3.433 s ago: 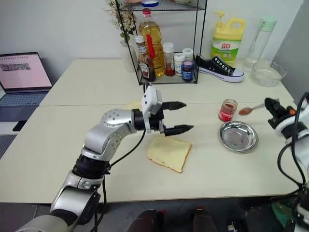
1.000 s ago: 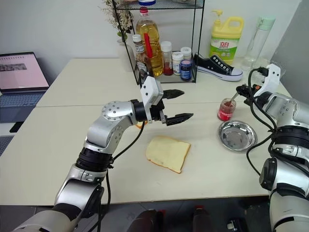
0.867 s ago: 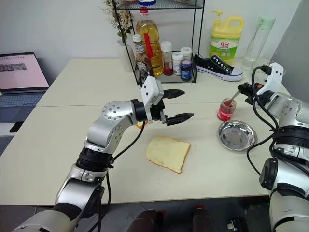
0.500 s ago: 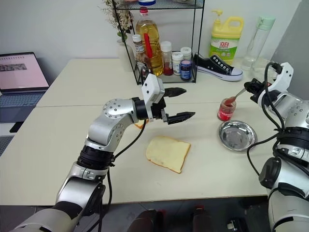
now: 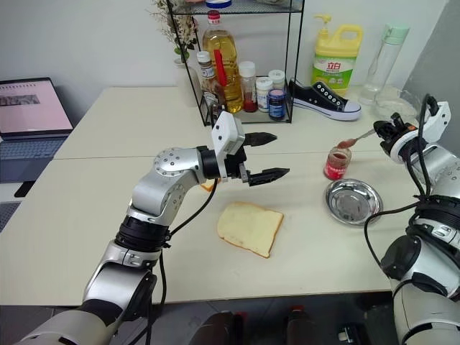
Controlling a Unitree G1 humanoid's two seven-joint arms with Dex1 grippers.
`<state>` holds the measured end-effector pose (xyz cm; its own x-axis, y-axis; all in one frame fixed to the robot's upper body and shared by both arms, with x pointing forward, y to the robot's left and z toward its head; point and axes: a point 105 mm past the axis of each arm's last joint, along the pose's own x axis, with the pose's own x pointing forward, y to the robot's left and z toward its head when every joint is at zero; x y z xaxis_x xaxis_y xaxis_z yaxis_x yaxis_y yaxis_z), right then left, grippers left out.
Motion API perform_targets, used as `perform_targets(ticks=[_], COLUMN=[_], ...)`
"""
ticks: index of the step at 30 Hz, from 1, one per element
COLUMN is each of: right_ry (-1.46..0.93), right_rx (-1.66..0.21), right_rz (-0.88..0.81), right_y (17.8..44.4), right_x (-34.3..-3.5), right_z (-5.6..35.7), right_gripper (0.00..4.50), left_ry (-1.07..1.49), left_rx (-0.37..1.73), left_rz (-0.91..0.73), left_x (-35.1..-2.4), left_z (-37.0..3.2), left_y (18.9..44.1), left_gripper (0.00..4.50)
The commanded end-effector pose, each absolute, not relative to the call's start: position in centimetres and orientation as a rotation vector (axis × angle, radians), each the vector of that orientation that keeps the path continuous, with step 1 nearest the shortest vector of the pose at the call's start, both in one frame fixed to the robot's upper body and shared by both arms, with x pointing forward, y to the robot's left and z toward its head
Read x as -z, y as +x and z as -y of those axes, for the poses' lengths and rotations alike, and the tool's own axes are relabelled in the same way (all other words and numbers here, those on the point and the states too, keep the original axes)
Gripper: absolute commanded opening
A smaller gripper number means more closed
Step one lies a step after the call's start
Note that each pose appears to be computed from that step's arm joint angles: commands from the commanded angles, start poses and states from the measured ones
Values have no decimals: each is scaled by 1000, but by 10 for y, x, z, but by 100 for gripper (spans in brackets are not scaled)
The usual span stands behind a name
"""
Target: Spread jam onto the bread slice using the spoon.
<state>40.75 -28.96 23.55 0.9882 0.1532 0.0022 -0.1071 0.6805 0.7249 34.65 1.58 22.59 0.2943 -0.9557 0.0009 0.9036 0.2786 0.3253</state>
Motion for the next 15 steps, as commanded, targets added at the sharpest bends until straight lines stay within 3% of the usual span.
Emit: perform_targets(ticks=[1, 8, 15], right_ry=[857, 958, 945], right_rx=[-179, -243, -426], right_rz=[56, 146, 130], right_y=[396, 384, 371], right_x=[-261, -278, -290], right_z=[294, 288, 251], right_gripper=[5, 5, 5], left_ry=[295, 275, 279], left_rx=[1243, 1219, 1207], left_rz=[269, 260, 189], left_x=[-243, -244, -228], left_z=[-23, -34, -60], left_y=[348, 350, 341], left_gripper=[450, 450, 450])
